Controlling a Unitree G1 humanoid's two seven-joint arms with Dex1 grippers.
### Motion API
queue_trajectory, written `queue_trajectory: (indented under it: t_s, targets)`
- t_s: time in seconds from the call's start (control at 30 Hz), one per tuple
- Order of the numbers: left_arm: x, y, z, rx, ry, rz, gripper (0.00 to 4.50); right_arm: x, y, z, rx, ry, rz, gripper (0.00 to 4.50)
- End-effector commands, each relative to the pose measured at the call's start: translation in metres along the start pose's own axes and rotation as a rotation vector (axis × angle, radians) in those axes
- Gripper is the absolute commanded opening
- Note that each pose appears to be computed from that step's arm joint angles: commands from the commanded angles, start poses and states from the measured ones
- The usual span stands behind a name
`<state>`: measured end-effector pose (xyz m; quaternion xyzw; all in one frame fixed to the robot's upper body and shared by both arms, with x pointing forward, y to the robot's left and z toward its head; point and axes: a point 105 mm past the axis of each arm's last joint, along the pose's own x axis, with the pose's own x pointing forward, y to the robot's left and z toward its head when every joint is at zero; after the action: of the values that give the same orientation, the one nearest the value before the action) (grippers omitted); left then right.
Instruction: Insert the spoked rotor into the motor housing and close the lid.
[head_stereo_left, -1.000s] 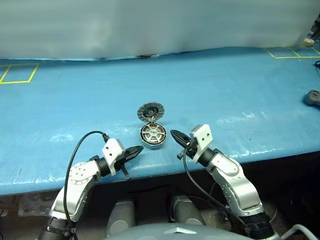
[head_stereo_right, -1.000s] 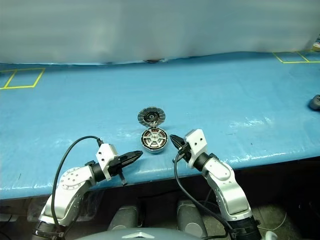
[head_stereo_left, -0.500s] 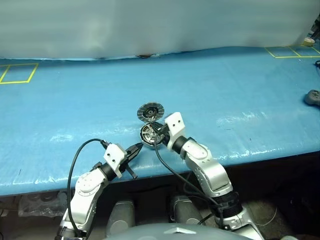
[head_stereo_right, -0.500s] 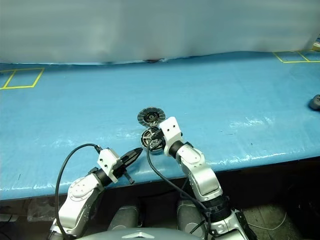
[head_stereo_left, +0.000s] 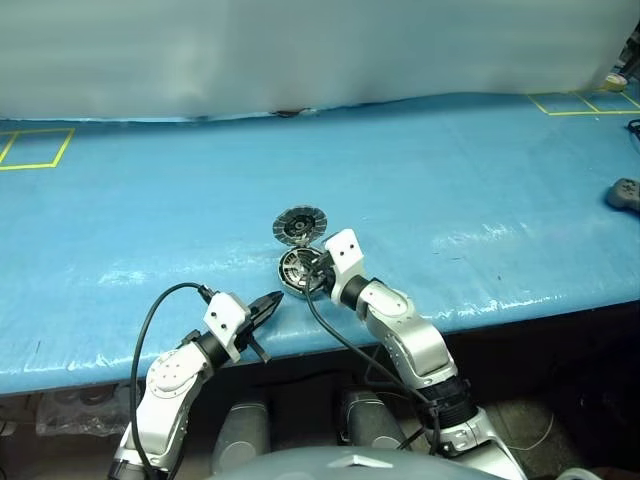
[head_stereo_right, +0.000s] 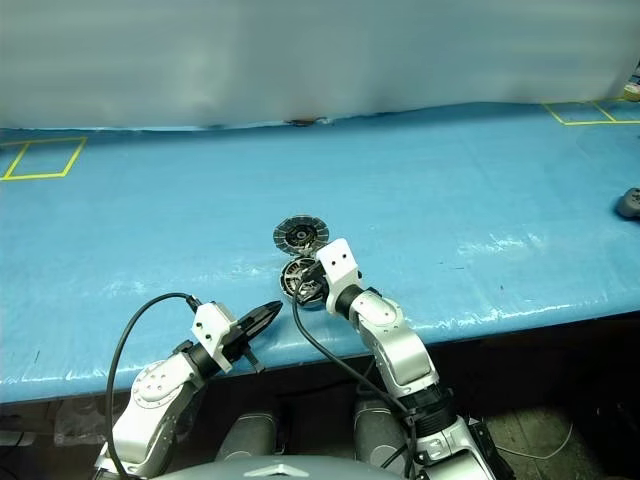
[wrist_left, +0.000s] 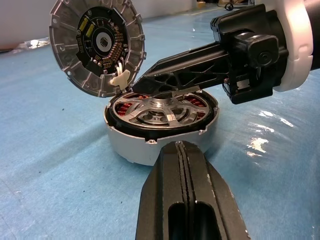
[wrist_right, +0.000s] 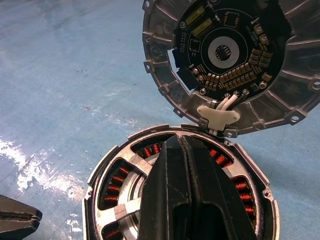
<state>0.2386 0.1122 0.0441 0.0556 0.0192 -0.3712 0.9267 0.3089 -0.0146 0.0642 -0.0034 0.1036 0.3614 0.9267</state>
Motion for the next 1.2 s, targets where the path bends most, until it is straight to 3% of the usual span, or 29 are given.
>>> queue_trajectory:
  t_s: [0.03,0.33,0.67,1.2]
  targets:
    - [0.001,-0.002,0.012,0.018,-0.041,-0.017,0.02,0.003,0.007,-0.021,0.020,0.083,0.016,0.00]
    - [0.000,-0.002,0.008,-0.003,-0.026,-0.024,0.02,0.010,0.030,-0.026,0.016,0.112,0.106,0.00]
    - [-0.001,-0.001,0.006,-0.007,-0.019,-0.021,0.02,0.009,0.030,-0.047,0.034,0.174,0.084,0.00]
    - [-0.001,-0.001,0.001,-0.021,-0.008,-0.026,0.02,0.019,0.050,-0.038,-0.046,0.135,0.210,0.00]
